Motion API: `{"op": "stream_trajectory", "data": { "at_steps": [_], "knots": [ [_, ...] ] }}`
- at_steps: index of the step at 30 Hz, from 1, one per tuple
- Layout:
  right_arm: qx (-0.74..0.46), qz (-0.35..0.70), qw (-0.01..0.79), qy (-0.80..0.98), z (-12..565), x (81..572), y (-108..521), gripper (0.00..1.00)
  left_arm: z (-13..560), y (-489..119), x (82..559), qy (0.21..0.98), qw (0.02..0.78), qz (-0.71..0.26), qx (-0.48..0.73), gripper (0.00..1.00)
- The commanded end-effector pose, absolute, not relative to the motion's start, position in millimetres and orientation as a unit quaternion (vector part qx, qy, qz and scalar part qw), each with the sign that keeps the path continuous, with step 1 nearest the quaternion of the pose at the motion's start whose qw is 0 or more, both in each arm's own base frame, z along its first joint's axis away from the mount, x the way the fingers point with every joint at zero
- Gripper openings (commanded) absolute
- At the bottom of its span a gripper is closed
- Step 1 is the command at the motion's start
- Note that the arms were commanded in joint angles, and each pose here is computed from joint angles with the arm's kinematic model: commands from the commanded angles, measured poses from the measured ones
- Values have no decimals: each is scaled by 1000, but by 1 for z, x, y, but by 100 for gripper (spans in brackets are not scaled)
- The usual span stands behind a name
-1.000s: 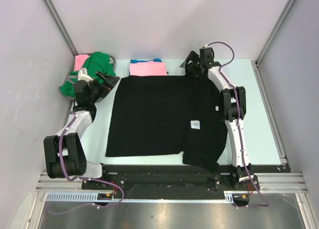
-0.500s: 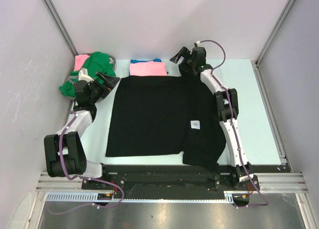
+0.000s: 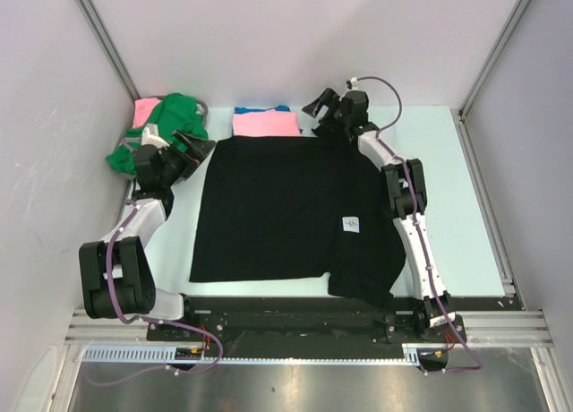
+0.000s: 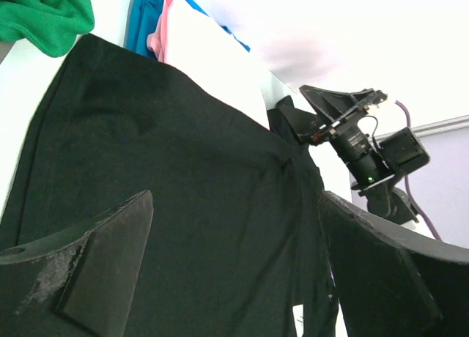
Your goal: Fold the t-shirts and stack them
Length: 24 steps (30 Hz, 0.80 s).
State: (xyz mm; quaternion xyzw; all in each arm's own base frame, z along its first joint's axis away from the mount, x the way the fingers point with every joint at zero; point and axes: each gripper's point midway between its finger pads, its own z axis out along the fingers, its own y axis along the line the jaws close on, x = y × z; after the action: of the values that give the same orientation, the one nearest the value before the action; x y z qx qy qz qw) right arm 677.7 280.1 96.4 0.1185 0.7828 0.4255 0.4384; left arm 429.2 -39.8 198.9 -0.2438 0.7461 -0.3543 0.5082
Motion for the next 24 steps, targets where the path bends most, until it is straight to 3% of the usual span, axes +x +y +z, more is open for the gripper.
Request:
{"op": "stream_trajectory", "data": {
  "at_steps": [1, 3, 5, 6, 7, 9, 10, 11, 13, 14, 19, 24],
  "knots": [
    [62, 429, 536, 724, 238, 673, 242, 100, 213, -37, 430, 739, 528, -350, -231, 99],
    [54, 416, 559, 715, 283, 658, 224, 100, 214, -37, 430, 745, 518, -346, -237, 100],
    [61, 384, 547, 741, 274, 646, 201, 100, 217, -35, 429, 752, 514, -336, -241, 100],
    [55, 379, 561, 734, 304, 631, 193, 100, 213, -36, 425, 767, 494, -325, -246, 100],
    [64, 363, 528, 765, 279, 616, 185, 100, 216, -34, 421, 771, 491, -318, -251, 100],
    [76, 317, 527, 785, 271, 599, 165, 100, 210, -29, 409, 788, 471, -293, -269, 100],
    [77, 302, 538, 784, 294, 577, 156, 100, 219, -30, 402, 787, 476, -290, -266, 100],
    [89, 270, 519, 806, 263, 562, 147, 100, 221, -31, 395, 791, 473, -288, -262, 100],
    [99, 246, 525, 809, 276, 527, 134, 100, 225, -38, 374, 803, 463, -282, -247, 100],
    [109, 214, 507, 828, 250, 508, 125, 100, 226, -40, 367, 807, 460, -278, -244, 100],
    [108, 136, 484, 858, 235, 429, 117, 100, 215, -62, 313, 833, 440, -262, -209, 97],
    [72, 184, 445, 874, 223, 356, 146, 100, 162, -77, 266, 860, 387, -254, -215, 88]
  ]
}}
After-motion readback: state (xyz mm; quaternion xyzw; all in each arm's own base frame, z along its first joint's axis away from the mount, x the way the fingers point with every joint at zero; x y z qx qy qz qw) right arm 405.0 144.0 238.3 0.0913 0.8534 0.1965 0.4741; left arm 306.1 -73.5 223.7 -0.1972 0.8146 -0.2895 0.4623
